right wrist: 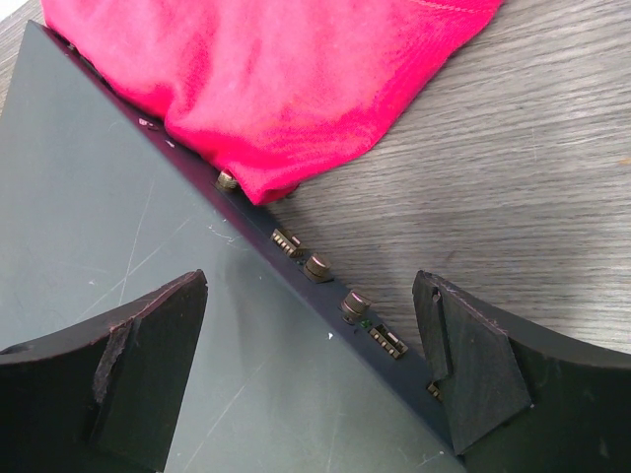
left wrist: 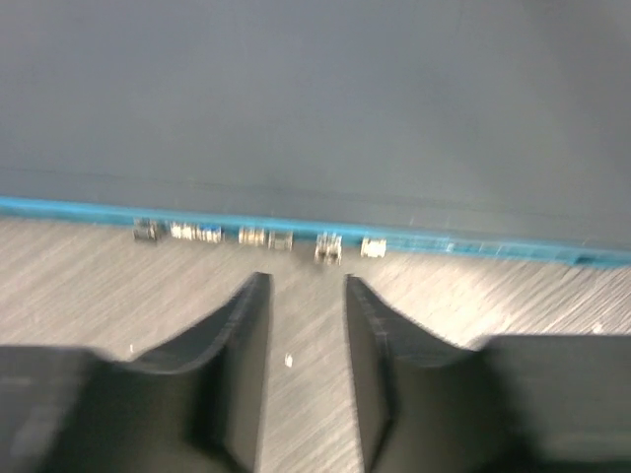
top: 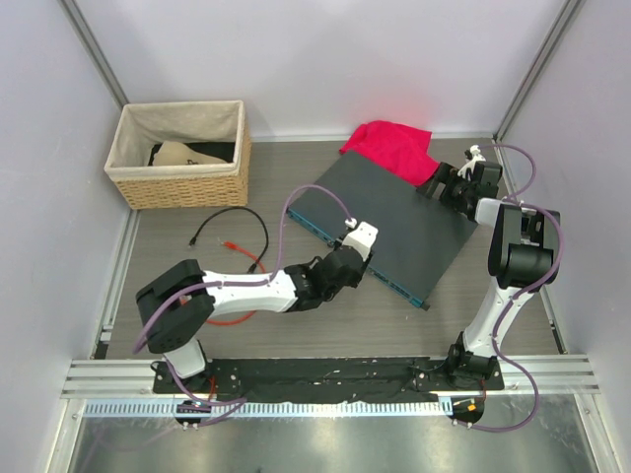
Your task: Insert the plug into the switch port
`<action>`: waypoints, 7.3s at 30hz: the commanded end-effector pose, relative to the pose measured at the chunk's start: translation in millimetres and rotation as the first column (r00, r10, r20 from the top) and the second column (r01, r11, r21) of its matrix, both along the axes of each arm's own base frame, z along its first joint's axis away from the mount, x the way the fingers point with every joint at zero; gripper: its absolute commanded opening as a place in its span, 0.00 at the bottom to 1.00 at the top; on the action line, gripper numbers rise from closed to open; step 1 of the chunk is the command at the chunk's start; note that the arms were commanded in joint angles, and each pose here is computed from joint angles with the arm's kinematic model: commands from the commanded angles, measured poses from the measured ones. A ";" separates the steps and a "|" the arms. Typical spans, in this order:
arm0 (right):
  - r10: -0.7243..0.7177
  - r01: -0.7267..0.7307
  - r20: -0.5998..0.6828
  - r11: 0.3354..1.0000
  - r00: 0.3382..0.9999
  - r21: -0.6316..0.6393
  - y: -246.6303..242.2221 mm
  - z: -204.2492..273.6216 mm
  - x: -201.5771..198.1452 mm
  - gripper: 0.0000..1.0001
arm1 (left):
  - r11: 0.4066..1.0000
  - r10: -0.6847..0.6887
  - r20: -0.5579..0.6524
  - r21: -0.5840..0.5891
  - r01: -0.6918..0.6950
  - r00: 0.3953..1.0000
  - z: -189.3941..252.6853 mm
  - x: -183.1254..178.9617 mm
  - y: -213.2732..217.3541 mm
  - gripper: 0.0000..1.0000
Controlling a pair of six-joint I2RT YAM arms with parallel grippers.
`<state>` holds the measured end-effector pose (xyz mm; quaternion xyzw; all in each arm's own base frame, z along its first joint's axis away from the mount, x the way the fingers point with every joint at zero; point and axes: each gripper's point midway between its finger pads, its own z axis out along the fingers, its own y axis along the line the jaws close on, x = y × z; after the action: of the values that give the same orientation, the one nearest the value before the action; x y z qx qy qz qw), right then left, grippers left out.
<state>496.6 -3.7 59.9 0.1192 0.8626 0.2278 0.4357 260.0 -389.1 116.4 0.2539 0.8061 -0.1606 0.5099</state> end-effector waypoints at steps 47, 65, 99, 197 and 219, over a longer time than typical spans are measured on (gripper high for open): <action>0.163 -0.158 -0.051 0.983 0.985 0.096 24.9 -7.2 0.8 0.94 | 0.977 0.113 0.061 -0.188 -0.100 0.992 5.0 66.2 -45.6 0.02; 0.218 -0.208 -0.077 0.971 0.973 0.120 33.8 -10.1 -6.6 0.93 | 0.942 0.142 0.114 -0.322 -0.099 0.983 43.2 86.5 -64.0 0.10; 0.240 -0.164 0.229 0.937 0.943 -0.307 101.7 128.8 -67.2 0.95 | 0.880 0.475 -0.171 0.086 -0.467 0.863 94.7 14.4 245.3 1.00; 0.953 -0.880 -0.092 0.227 0.289 -0.418 372.5 11.4 -272.4 0.55 | 0.730 0.629 -0.274 -0.115 -0.674 0.728 80.6 15.8 334.2 1.00; 0.975 -0.881 0.088 0.220 0.202 -0.418 394.1 7.9 -301.4 0.56 | 0.559 0.619 -0.582 -0.146 -0.816 0.528 -1.2 -43.1 262.3 0.97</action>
<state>197.7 365.4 37.0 -0.5222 0.7425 0.2864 0.3064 202.4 -133.8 107.4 -0.2133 0.9068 -0.1599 0.3265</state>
